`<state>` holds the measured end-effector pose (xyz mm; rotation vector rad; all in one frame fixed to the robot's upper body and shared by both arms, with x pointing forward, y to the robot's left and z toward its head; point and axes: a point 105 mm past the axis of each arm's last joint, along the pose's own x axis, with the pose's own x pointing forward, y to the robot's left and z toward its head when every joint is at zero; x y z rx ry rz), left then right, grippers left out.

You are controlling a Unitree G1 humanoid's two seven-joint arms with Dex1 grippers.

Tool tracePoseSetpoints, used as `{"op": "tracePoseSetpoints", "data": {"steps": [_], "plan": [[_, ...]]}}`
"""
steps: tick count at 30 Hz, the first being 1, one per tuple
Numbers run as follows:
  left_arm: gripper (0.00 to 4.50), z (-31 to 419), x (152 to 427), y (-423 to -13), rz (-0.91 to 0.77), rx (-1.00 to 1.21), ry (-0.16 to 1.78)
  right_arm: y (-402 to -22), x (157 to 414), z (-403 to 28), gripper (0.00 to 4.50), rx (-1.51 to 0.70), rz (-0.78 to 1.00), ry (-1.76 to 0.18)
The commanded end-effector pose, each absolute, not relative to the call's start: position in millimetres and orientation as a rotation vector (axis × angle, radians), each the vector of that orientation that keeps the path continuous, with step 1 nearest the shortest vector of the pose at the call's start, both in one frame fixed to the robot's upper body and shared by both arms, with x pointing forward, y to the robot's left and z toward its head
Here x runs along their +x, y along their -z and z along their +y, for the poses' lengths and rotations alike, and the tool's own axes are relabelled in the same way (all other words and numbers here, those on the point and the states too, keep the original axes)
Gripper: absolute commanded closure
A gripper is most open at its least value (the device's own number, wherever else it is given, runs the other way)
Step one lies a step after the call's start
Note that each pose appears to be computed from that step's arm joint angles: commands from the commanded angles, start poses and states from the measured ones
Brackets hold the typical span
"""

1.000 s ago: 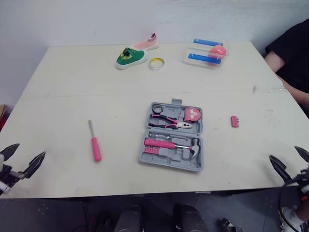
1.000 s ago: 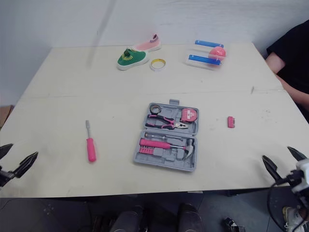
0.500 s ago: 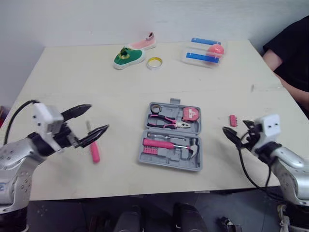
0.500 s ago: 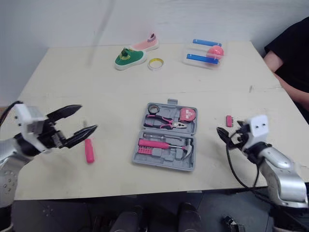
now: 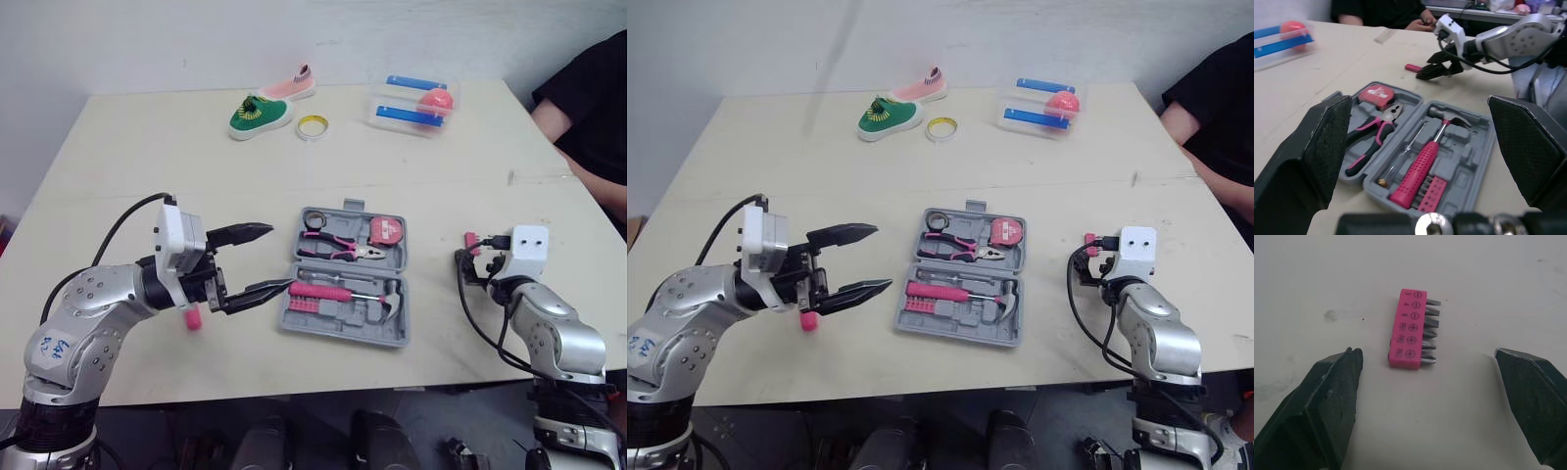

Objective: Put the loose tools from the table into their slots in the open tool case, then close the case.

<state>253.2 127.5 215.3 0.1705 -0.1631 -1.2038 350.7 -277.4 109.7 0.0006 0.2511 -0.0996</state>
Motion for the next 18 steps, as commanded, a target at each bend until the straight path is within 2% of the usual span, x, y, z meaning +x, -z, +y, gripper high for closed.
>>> {"op": "tracePoseSetpoints", "data": {"steps": [1, 16, 18], "plan": [[0.03, 123, 248, -223, -0.203, 0.182, 1.228, -111, 350, -284, 0.00, 0.028, 0.248, 0.119], [0.03, 123, 247, -216, -0.188, 0.165, 1.246, -96, 360, -280, 0.00, 0.035, 0.284, 0.135], [0.00, 124, 247, -215, -0.185, 0.164, 1.245, -91, 360, -279, 0.51, 0.047, 0.303, 0.129]]}}
